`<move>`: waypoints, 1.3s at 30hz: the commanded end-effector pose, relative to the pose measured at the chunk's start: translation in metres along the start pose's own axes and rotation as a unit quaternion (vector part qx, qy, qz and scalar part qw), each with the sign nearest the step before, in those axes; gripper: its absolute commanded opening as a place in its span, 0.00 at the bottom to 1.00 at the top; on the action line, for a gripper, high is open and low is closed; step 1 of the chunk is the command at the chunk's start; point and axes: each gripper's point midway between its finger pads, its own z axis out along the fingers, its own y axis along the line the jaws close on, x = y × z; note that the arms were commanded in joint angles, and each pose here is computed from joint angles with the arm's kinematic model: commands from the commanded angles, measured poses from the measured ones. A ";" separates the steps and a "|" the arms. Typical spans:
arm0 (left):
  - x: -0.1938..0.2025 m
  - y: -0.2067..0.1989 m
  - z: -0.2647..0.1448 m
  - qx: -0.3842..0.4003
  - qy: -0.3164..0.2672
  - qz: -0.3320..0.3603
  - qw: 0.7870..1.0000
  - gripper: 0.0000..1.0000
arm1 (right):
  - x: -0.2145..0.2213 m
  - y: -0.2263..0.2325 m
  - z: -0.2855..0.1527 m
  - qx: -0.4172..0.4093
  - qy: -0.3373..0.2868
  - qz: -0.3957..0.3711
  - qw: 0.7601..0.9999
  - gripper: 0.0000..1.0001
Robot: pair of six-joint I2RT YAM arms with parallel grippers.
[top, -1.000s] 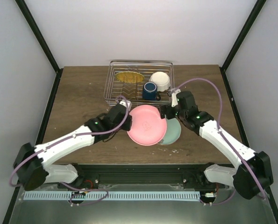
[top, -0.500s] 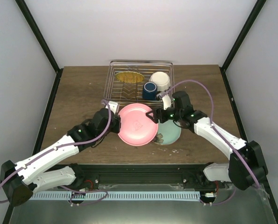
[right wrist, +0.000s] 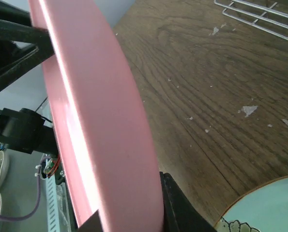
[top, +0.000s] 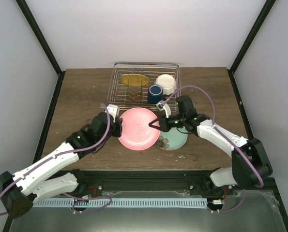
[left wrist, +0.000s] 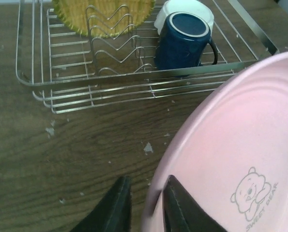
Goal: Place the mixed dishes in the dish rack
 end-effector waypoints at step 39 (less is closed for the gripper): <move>0.009 0.049 -0.007 -0.073 0.021 -0.056 0.996 1.00 | -0.195 -0.043 -0.023 0.282 -0.317 -0.513 0.746 0.01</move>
